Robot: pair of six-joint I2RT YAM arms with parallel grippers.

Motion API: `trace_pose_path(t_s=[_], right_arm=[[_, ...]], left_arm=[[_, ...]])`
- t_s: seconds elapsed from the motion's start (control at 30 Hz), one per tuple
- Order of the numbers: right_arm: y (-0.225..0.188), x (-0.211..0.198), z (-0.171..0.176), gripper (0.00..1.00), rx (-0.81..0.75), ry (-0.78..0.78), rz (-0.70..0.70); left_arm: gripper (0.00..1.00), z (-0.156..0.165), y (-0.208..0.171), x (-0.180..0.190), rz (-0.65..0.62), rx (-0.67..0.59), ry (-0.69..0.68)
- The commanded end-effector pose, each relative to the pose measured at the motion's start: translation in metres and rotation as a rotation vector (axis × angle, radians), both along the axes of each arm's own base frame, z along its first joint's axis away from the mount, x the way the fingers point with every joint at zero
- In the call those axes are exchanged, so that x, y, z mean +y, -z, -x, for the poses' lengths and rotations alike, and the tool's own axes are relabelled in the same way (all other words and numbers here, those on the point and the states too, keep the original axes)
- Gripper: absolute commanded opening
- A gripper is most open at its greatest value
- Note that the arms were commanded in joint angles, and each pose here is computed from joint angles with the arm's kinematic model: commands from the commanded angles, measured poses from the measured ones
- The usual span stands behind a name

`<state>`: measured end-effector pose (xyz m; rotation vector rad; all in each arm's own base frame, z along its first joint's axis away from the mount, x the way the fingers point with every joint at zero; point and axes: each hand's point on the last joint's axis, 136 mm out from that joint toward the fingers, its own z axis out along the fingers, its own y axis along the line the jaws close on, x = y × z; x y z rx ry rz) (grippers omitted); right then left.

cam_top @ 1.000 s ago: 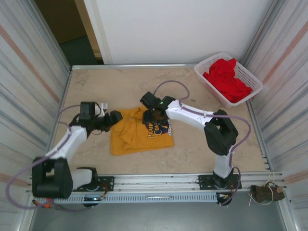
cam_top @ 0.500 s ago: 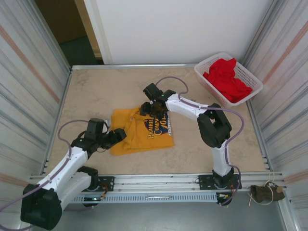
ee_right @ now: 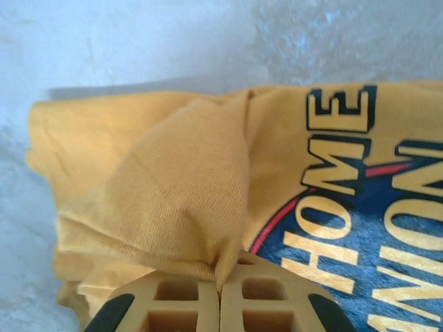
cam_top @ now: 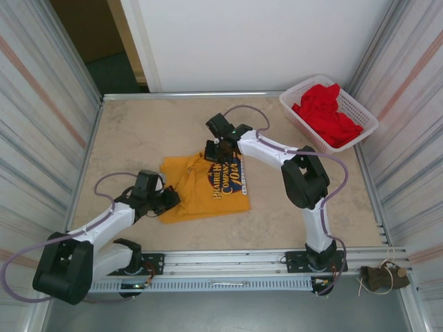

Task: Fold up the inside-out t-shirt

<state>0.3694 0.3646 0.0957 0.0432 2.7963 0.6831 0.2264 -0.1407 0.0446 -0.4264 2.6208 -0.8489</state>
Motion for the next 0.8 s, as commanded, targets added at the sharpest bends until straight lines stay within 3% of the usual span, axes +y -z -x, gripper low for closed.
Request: trace_pose_path(t_s=[0.0, 0.3, 0.77], right_arm=[[-0.023, 0.012, -0.003, 0.0, -0.016, -0.039, -0.051], [-0.061, 0.051, -0.011, 0.0, -0.038, -0.109, -0.144], [-0.023, 0.121, -0.018, 0.0, 0.064, -0.153, -0.233]], left_arm=[[0.0, -0.006, -0.024, -0.002, 0.007, -0.077, -0.014], [0.0, 0.037, -0.028, 0.016, 0.053, -0.025, -0.133], [0.0, 0.069, -0.015, 0.041, 0.038, 0.013, -0.296]])
